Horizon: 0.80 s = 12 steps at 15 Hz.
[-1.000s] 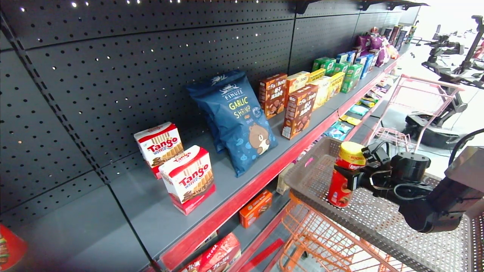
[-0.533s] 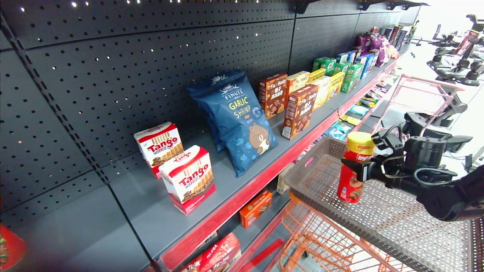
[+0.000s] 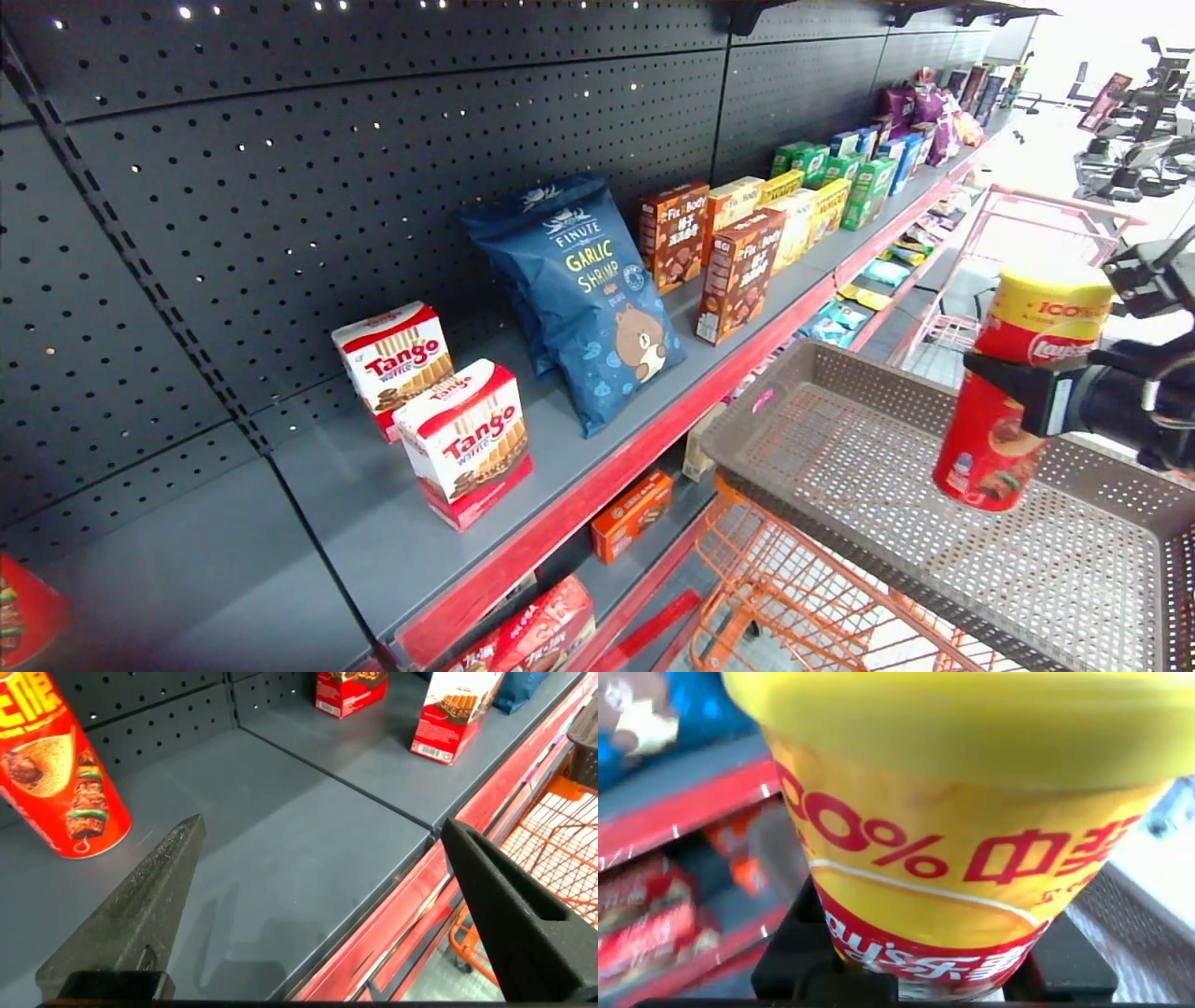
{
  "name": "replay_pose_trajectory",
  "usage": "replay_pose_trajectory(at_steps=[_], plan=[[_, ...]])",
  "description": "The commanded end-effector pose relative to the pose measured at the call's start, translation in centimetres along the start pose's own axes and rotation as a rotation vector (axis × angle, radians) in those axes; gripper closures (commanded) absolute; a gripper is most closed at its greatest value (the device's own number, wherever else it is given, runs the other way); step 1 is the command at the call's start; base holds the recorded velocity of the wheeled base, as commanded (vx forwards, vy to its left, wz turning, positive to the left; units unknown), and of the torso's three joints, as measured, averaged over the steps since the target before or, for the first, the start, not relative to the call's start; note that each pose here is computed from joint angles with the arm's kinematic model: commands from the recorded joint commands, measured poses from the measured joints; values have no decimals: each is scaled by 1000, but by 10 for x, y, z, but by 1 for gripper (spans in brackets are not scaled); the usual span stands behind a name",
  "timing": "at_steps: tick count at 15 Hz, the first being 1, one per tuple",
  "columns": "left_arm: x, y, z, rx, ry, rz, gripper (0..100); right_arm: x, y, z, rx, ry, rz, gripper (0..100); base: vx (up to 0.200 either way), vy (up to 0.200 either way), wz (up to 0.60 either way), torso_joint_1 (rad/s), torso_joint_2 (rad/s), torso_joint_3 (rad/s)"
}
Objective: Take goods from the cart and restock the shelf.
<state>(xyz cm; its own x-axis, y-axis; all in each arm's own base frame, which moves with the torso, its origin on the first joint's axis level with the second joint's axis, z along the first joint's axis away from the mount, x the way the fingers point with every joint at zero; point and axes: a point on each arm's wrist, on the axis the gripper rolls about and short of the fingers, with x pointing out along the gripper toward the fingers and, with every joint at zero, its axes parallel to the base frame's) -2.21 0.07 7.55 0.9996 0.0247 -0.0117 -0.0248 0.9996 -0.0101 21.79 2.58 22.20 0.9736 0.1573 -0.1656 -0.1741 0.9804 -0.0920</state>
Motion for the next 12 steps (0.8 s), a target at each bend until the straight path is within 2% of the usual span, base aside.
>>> replay_pose_trajectory(at_steps=[1, 3, 6, 12], plan=[[0, 0, 0, 0, 1, 0, 0, -78, 3, 18, -7, -44, -45, 100, 0, 0, 0, 0, 0, 0], [0, 0, 0, 0, 1, 1, 0, -104, 3, 10, -20, 21, -114, 100, 0, 0, 0, 0, 0, 0], [0, 0, 0, 0, 1, 0, 0, -114, 3, 3, -16, 22, -154, 100, 0, 0, 0, 0, 0, 0], [0, 0, 0, 0, 1, 1, 0, -110, 8, 4, -12, 7, -99, 100, 0, 0, 600, -5, -2, 3]])
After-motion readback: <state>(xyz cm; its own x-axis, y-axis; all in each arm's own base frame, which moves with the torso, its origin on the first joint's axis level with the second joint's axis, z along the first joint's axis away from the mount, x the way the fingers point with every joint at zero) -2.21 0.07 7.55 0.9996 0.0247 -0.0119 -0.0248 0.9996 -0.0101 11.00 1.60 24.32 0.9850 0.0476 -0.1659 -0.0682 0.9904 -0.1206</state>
